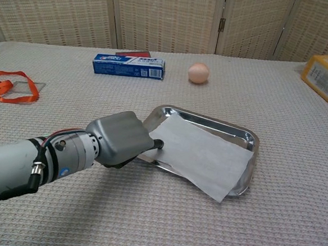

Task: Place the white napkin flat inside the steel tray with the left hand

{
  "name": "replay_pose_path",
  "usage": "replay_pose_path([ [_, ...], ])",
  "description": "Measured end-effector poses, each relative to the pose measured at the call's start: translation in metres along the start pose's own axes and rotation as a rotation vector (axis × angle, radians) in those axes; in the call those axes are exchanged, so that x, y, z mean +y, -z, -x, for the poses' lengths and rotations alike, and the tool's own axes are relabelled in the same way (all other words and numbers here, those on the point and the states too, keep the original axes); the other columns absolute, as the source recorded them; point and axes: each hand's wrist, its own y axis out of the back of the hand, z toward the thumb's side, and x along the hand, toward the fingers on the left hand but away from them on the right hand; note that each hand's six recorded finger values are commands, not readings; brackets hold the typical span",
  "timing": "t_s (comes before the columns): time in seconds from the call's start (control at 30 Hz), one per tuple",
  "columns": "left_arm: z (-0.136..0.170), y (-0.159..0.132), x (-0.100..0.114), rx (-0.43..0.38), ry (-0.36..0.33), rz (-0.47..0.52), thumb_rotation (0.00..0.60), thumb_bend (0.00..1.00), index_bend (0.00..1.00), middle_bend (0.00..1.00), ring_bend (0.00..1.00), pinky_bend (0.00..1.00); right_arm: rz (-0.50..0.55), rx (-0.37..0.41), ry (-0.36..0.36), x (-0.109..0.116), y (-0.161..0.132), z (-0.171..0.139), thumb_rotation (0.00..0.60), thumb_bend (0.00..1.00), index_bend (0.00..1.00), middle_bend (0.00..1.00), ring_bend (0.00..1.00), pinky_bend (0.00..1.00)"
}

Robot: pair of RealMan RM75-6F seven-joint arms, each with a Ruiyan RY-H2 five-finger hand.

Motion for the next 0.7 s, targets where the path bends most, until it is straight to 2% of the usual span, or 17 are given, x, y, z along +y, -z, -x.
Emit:
replay_pose_path([
  [0.2,0.005,-0.005,0.005,0.001,-0.001,-0.009,0.6,1.0,0.33,1.0,1.0,1.0,0.001,0.005,0.003,0.001,-0.001,-0.002,0.6,0.38,0.0,0.0,0.0,0.0],
  [0.47,0.004,-0.004,0.016,0.013,-0.038,0.022,0.6,1.0,0.2,1.0,1.0,1.0,0.001,0.003,0.001,0.002,0.001,-0.002,0.6,0.38,0.0,0.0,0.0,0.0],
  [0.7,0.019,-0.01,0.032,-0.008,-0.069,0.062,0.6,1.0,0.17,1.0,1.0,1.0,-0.002,0.013,-0.013,-0.002,-0.002,-0.002,0.6,0.38,0.0,0.0,0.0,0.0],
])
